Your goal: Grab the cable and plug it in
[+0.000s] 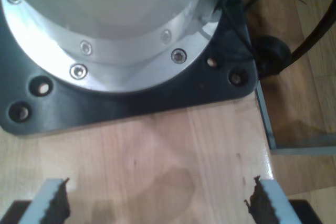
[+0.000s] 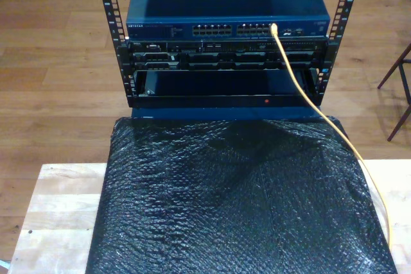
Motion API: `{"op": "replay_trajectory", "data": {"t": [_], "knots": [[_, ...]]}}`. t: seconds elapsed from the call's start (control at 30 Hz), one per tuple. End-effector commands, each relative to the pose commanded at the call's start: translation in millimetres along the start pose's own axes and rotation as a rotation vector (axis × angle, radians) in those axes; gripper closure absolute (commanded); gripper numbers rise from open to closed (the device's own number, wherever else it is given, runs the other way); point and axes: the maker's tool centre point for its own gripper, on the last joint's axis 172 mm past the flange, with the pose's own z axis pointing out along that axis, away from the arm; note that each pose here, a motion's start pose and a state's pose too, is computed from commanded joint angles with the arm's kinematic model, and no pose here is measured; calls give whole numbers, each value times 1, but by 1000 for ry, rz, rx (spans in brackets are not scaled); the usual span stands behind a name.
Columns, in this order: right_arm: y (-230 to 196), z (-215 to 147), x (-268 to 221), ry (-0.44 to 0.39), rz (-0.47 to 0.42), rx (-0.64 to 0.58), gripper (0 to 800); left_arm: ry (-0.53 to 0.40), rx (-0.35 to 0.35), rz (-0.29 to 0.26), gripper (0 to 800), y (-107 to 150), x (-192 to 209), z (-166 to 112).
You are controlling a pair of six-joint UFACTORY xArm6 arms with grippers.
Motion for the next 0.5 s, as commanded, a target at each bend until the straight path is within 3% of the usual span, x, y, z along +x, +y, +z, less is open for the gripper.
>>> {"op": "replay_trajectory", "data": {"t": [0.5], "knots": [[0,2,-2,-12,3,-1,0,0,0,0,0,0,0,0]]}}
